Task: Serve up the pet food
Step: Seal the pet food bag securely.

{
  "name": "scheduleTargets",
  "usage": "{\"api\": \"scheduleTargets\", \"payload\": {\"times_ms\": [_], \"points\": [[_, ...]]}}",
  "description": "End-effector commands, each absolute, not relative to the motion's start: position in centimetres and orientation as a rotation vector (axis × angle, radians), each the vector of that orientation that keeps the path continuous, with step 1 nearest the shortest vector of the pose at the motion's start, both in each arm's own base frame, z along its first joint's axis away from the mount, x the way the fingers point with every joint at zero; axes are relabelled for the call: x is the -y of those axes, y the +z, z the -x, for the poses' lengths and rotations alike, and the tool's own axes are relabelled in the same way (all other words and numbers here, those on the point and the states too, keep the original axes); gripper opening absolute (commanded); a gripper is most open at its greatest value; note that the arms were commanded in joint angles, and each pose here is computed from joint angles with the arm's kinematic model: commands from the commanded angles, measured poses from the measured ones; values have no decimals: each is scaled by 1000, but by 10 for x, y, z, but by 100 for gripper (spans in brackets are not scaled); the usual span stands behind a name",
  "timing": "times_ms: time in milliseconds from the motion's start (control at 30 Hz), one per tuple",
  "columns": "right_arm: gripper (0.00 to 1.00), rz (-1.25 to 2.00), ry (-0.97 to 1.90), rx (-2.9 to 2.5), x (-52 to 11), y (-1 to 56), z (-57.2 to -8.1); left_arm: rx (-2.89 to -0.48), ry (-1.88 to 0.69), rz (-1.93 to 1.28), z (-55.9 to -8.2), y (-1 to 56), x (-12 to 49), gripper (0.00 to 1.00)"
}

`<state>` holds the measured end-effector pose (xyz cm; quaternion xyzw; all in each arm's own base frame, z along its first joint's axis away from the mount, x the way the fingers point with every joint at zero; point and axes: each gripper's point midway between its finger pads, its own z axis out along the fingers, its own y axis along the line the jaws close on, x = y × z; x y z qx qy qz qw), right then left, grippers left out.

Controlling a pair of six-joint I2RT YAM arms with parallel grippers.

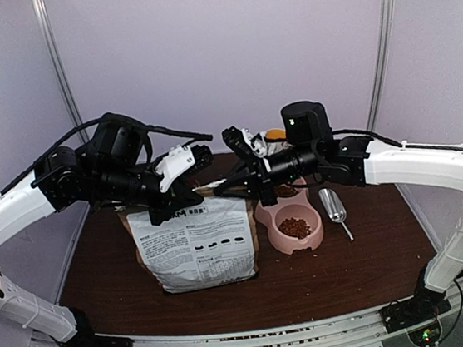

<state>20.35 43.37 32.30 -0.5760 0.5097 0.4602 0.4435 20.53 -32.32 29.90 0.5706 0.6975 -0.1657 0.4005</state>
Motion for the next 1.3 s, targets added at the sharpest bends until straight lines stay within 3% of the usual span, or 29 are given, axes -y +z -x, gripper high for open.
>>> {"api": "scheduleTargets", "payload": {"times_ms": [0, 200, 267, 333, 433, 500, 800, 900, 1033, 1067, 1100, 1133, 1267], "points": [[0, 1435, 1155, -1190, -423, 346, -189, -1793, -328, -1373, -220, 307, 301, 0], [0, 1435, 1152, -1176, -422, 347, -188, -1803, -330, -1367, -217, 307, 296, 0], [0, 1435, 1147, -1182, -421, 346, -188, -1807, -328, -1365, -216, 308, 294, 17], [0, 1434, 1142, -1184, -419, 345, -188, -1805, -326, -1359, -215, 309, 291, 22], [0, 1429, 1134, -1186, -417, 346, -188, -1811, -323, -1364, -214, 308, 287, 13], [0, 1425, 1130, -1188, -415, 346, -188, -1820, -324, -1365, -214, 305, 285, 0], [0, 1413, 1113, -1197, -409, 347, -186, -1807, -344, -1363, -211, 310, 281, 0], [0, 1415, 1106, -1198, -407, 348, -186, -1817, -336, -1368, -209, 307, 277, 15], [0, 1425, 1095, -1202, -406, 348, -186, -1826, -317, -1348, -208, 305, 269, 19], [0, 1425, 1091, -1205, -405, 348, -187, -1829, -313, -1340, -208, 305, 267, 16], [0, 1426, 1088, -1204, -405, 348, -187, -1833, -305, -1332, -209, 305, 264, 3], [0, 1428, 1086, -1205, -405, 348, -187, -1834, -301, -1320, -209, 306, 262, 0], [0, 1430, 1080, -1210, -404, 348, -189, -1827, -308, -1286, -208, 311, 255, 0]]}}
